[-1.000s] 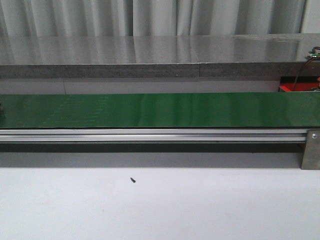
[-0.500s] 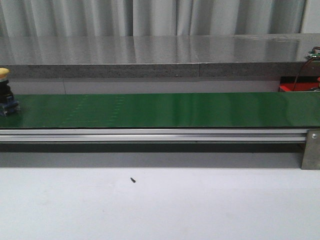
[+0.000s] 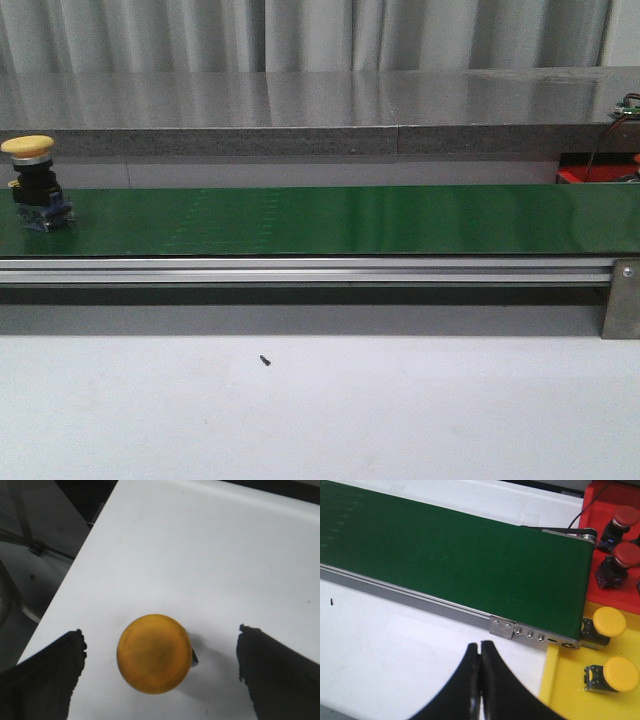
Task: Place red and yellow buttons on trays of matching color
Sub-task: 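Lower the left gripper onto the other yellow button and close it, then carry the yellow button onto the belt start and open the left gripper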
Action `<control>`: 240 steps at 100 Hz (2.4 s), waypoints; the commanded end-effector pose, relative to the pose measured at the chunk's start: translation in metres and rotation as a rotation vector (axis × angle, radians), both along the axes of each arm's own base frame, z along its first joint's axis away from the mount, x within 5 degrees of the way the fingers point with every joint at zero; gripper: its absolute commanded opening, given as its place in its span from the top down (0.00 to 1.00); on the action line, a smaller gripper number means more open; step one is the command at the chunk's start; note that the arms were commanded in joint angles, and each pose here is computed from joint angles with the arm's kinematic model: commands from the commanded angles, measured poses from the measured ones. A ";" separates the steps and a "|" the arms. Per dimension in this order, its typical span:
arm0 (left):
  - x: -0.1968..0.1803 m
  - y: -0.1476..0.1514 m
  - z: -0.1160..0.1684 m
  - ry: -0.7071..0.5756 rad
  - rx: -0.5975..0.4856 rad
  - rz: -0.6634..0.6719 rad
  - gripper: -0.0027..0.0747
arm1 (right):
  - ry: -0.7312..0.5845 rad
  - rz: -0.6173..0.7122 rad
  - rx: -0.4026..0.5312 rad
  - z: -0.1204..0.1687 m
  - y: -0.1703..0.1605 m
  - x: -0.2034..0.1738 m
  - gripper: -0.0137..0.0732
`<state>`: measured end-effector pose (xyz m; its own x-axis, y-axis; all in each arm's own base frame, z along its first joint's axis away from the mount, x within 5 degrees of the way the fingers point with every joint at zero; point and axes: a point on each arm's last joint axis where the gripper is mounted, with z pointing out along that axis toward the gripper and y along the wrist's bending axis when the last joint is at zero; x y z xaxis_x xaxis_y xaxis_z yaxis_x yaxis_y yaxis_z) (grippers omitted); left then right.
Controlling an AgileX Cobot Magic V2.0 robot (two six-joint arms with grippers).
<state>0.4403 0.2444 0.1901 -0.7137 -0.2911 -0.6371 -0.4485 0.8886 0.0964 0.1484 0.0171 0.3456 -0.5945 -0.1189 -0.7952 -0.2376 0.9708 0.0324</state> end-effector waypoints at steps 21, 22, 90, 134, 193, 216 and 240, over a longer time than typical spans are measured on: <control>0.018 0.005 0.037 -0.164 0.038 0.009 0.19 | -0.086 -0.010 0.010 0.014 0.000 0.000 0.92; 0.018 0.006 0.036 -0.161 0.037 0.010 0.19 | -0.086 -0.010 0.010 0.014 0.000 0.000 0.92; 0.017 0.005 0.029 -0.102 -0.014 0.022 0.54 | -0.087 -0.010 0.010 0.014 0.000 0.000 0.92; -0.001 -0.006 0.091 -0.162 -0.004 0.027 0.83 | -0.087 -0.010 0.010 0.014 0.000 0.000 0.92; -0.086 -0.084 0.201 -0.259 -0.162 -0.171 0.83 | -0.086 -0.010 0.010 0.014 0.000 0.000 0.92; -0.121 -0.127 0.187 -0.229 -0.158 -0.242 0.83 | -0.086 -0.010 0.010 0.014 0.000 0.000 0.92; -0.121 -0.170 0.146 -0.174 -0.182 -0.334 0.83 | -0.086 -0.010 0.010 0.014 0.000 0.000 0.92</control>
<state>0.3197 0.0880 0.3233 -0.7478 -0.2000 -0.6331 -0.1538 0.9798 -0.1279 0.1484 0.0171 0.3456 -0.5945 -0.1189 -0.7952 -0.2376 0.9708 0.0324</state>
